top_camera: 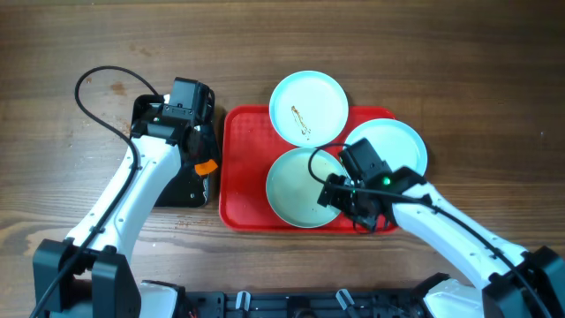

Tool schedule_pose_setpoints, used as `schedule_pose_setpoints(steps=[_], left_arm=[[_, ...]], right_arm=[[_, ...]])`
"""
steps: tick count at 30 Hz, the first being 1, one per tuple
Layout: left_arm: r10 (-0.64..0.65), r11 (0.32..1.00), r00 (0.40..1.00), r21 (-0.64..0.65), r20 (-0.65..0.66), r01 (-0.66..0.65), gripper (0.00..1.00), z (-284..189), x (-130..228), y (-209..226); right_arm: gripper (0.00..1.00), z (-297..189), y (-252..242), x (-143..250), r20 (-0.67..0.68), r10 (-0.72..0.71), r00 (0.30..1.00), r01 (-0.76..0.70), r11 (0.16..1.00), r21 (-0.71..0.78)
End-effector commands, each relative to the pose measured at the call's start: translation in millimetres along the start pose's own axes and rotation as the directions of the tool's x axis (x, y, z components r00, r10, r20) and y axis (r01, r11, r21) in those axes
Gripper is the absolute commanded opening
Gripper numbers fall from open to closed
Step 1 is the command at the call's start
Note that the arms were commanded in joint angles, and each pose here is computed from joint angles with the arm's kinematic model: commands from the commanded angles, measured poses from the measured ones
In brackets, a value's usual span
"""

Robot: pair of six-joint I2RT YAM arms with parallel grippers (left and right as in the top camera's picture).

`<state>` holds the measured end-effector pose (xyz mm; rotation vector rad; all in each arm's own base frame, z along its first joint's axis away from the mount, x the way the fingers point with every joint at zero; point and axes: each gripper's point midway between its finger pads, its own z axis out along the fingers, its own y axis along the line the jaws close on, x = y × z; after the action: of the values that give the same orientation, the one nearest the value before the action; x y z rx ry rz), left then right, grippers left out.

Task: Clean dirty plates on tray and stack at the side

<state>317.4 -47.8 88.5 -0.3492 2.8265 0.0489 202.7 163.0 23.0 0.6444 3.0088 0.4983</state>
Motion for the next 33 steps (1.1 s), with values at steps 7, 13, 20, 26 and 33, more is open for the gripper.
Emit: schedule_pose_setpoints(steps=[7,13,20,26,33], left_arm=[[0.027,0.999,1.0,0.042,-0.017,-0.026,0.04,0.5,0.8,-6.6],[0.027,0.999,0.999,0.04,-0.021,-0.026,0.04,0.5,1.8,-6.0],[0.029,0.999,0.999,0.034,-0.034,-0.027,0.04,0.5,5.1,-4.5],[0.03,0.999,0.998,0.028,-0.048,-0.029,0.04,0.4,8.4,-2.9],[0.03,0.999,0.998,0.028,-0.049,-0.029,0.04,0.4,8.7,-2.7]], right_arm=[[0.59,20.0,-4.0,7.9,-0.024,0.18,0.983,-0.181,0.982,-0.055],[0.31,19.4,3.3,-3.7,0.025,0.199,0.98,-0.196,0.977,-0.089],[0.34,31.2,-4.2,-4.8,0.023,0.213,0.977,-0.212,0.976,-0.047],[0.26,57.1,0.0,2.0,-0.061,0.206,0.977,-0.209,0.977,-0.049],[0.04,57.7,-0.5,2.6,-0.065,0.206,0.976,-0.209,0.977,-0.047]])
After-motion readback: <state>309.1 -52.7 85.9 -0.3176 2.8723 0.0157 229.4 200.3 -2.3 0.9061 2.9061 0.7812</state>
